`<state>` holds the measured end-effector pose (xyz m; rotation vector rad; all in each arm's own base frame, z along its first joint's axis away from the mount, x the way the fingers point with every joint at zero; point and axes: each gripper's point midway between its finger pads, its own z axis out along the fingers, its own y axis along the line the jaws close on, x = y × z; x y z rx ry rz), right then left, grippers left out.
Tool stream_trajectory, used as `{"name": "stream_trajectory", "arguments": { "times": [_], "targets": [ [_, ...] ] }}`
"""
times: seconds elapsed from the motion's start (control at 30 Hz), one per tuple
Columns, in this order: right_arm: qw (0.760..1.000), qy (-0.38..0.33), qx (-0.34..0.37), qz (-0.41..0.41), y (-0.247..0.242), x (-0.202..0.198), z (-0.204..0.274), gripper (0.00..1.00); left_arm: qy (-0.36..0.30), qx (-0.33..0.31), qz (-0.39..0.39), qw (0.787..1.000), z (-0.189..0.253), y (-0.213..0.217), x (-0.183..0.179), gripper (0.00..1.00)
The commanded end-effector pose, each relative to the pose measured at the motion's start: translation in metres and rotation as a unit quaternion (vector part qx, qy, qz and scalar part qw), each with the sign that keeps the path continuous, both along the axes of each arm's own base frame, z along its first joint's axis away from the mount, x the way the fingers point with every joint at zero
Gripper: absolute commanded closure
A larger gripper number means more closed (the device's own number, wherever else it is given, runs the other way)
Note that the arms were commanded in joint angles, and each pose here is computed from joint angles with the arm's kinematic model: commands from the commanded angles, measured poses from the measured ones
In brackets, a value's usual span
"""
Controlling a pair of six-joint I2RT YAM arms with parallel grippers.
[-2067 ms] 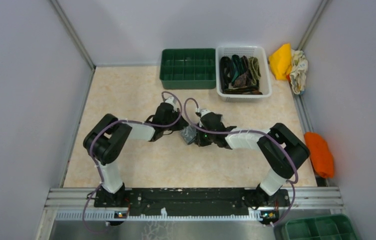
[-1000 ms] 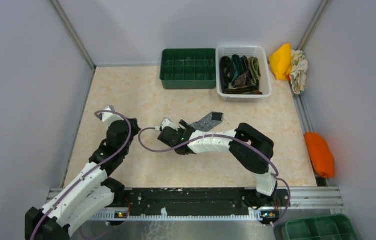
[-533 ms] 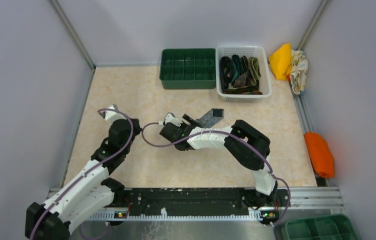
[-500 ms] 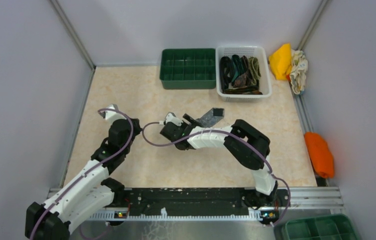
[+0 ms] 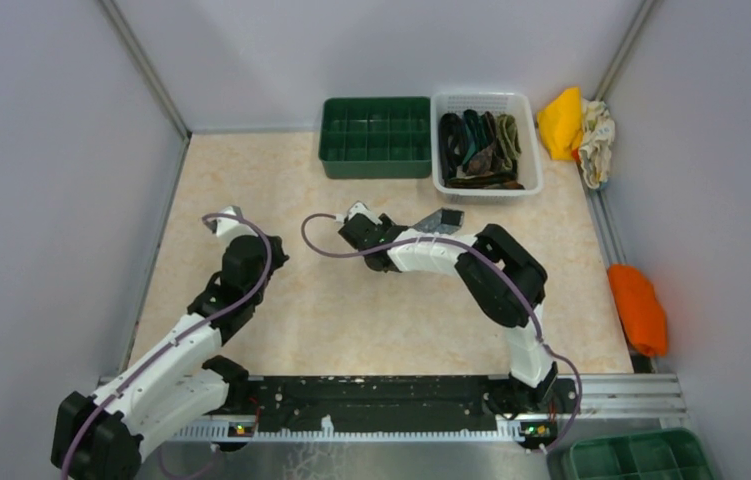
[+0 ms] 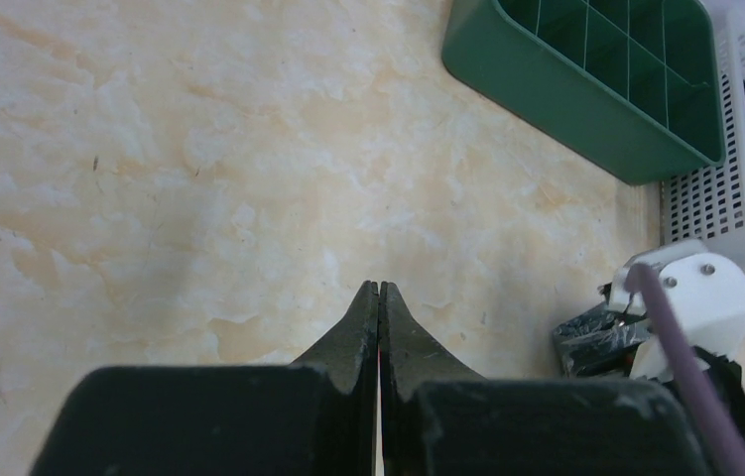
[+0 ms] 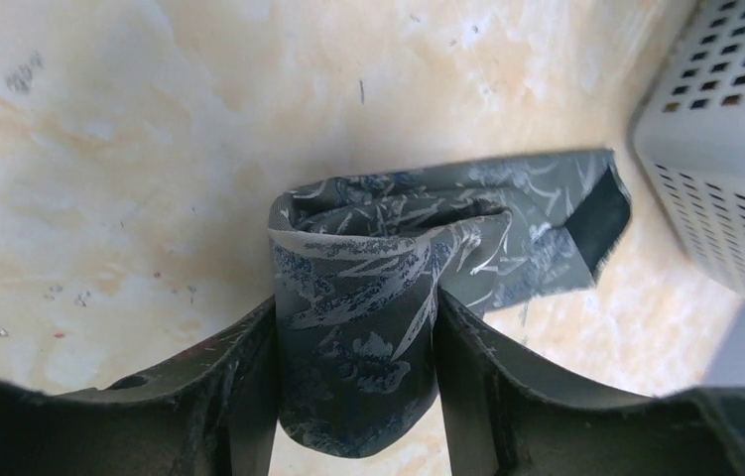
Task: Roll the ties
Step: Roll the tie at the center of the board.
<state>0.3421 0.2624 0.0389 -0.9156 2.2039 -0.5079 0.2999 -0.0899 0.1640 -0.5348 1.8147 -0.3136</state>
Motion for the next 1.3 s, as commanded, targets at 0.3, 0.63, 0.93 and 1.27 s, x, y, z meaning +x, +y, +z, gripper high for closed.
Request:
{"name": "stream_trajectory", "arguments": {
  "times": [0.3, 0.63, 0.93, 1.27],
  "targets": [
    [0.859, 0.283, 0.419, 0.08, 0.107, -0.066, 0.037, 0.51, -0.035, 0.007, -0.044, 0.998, 0.037, -0.015, 0.008, 1.0],
    [0.739, 0.412, 0.527, 0.078, 0.133, -0.083, 0.021, 0.51, -0.034, 0.02, -0.071, 0.997, 0.041, -0.027, 0.018, 1.0],
    [0.777, 0.38, 0.5, 0.026, 0.093, -0.045, -0.011, 0.48, -0.009, 0.018, -0.116, 0.993, 0.019, -0.053, 0.032, 1.0],
    [0.817, 0.302, 0.489, 0.049, 0.084, -0.019, 0.024, 0.37, 0.024, 0.021, -0.147, 0.989, -0.007, -0.071, 0.042, 1.0]
  ]
}}
